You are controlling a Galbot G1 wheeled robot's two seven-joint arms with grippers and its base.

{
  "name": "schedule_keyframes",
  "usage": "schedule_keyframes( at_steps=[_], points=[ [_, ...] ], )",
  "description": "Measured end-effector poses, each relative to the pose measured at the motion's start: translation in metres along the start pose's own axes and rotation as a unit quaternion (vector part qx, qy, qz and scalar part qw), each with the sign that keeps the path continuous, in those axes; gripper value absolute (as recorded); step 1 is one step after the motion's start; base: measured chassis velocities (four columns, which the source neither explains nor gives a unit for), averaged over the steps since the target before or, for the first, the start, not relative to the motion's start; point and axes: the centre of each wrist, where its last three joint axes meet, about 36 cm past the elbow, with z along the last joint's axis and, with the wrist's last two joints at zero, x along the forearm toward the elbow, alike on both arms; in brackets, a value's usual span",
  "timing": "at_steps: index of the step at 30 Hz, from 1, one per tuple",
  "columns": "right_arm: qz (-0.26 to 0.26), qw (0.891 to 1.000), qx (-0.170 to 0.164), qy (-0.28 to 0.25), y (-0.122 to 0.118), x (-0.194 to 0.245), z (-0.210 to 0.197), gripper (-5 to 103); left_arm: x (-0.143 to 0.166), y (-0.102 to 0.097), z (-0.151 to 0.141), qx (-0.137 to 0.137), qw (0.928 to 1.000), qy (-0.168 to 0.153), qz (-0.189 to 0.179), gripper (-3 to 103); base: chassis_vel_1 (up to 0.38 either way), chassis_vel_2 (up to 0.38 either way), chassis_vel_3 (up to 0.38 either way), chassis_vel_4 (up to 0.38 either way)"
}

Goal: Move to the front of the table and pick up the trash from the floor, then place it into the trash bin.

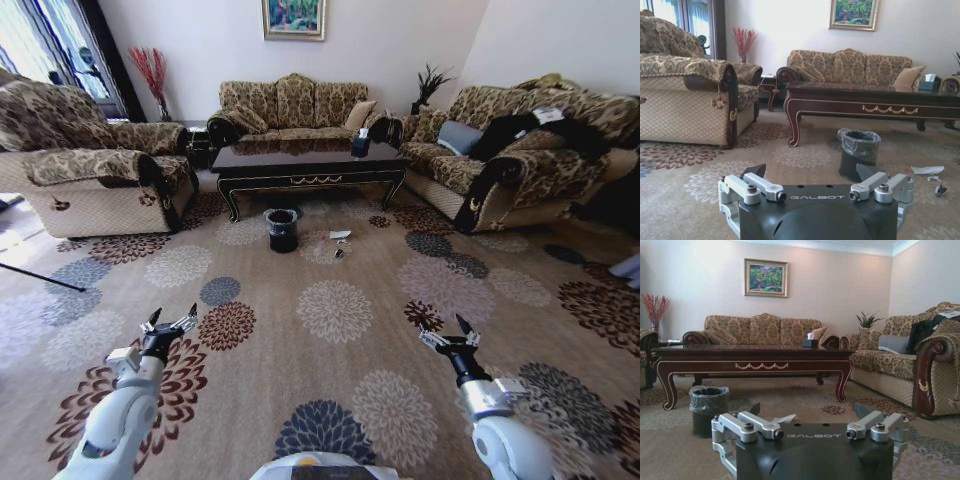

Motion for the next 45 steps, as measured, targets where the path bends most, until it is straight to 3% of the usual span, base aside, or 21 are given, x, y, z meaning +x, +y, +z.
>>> schedule_keyframes(
  at_steps=[14, 23, 45],
  points=[
    [-0.003, 1.000, 0.001, -0.002, 0.0002, 0.0002, -0.0001, 100, 0.0000, -0.0037, 0.0022, -0.001, 1.0000, 0.003, 0.009, 100, 0.000, 0.000, 0.000, 0.000],
    [-0.011, 1.000, 0.002, 0.003, 0.0038, 0.0027, 0.0023, 100, 0.0047, -0.0051, -0.0012, -0.011, 0.9981, -0.004, 0.061, 100, 0.000, 0.000, 0.000, 0.000],
    [-0.021, 1.000, 0.006, 0.002, 0.0095, 0.0058, 0.0055, 100, 0.0062, -0.0055, 0.0036, -0.016, 0.9979, 0.002, 0.063, 100, 0.000, 0.000, 0.000, 0.000]
  ],
)
